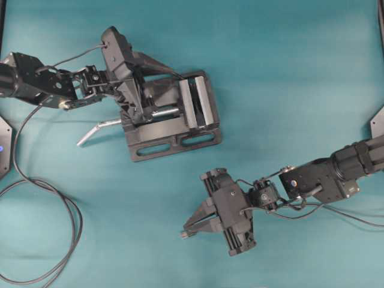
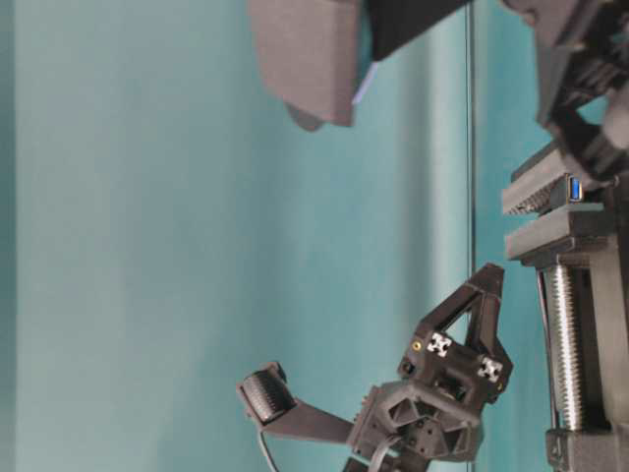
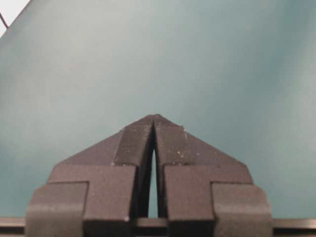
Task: Insert the USB cable into the fixed female connector.
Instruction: 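Retract the left gripper from the vise to the left table edge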
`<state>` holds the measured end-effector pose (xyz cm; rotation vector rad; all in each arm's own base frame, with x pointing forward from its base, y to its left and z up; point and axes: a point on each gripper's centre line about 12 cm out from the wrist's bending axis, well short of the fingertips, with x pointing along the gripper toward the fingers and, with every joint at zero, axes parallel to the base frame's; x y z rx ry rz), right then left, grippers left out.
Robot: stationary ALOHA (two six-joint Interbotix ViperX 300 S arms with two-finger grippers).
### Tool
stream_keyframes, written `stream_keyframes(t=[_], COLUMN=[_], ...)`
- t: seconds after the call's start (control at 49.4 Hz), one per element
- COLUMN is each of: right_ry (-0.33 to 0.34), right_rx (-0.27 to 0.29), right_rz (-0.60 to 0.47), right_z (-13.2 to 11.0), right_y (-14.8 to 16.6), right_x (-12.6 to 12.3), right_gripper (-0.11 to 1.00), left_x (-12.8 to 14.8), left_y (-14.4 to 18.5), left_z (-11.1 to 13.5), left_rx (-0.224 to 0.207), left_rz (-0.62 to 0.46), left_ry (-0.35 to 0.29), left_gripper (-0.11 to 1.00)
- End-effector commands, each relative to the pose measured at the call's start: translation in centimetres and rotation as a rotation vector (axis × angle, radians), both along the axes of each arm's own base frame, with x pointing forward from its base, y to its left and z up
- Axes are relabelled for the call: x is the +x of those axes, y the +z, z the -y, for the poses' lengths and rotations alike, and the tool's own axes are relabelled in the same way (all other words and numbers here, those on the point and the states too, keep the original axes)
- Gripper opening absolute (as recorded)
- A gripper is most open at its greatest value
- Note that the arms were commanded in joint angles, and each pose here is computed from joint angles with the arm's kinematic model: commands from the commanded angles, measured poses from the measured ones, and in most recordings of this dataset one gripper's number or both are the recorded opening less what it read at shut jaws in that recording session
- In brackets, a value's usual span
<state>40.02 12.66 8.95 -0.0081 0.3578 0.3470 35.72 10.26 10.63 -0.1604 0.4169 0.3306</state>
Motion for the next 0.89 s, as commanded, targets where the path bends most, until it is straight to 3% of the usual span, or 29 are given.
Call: stream_keyframes(t=[0.0,0.101,0.385,0.567,0.749,0.87], right_ry=[0.005,0.005,0.018,0.024,0.027,0.027], right_rx=[0.016,0.013,0.003,0.001,0.003,0.005], right_rz=[0.043,0.036,0.005,-0.008,-0.008,-0.005], right_z=[-0.4,-0.4,-0.9,-1.1,-1.2,-1.2], right_y=[1.2,0.9,0.4,-0.1,-0.9,-1.1], right_x=[0.6,0.5,0.1,-0.1,-0.1,-0.1], right_gripper=[0.01,0.07,0.78,0.72,0.69,0.69], left_x=[0.3,-0.1,-2.5,-2.9,-2.2,-4.5], left_y=[2.1,3.5,8.4,9.0,11.0,10.8], left_z=[0.1,0.2,3.6,5.8,7.6,8.4], left_rx=[0.022,0.022,-0.042,-0.074,-0.071,-0.057], left_rz=[0.046,0.056,-0.050,-0.097,0.071,0.124], left_ry=[-0.010,-0.012,-0.093,-0.149,-0.184,-0.205], left_gripper=[0.76,0.95,0.96,0.96,0.96,0.96])
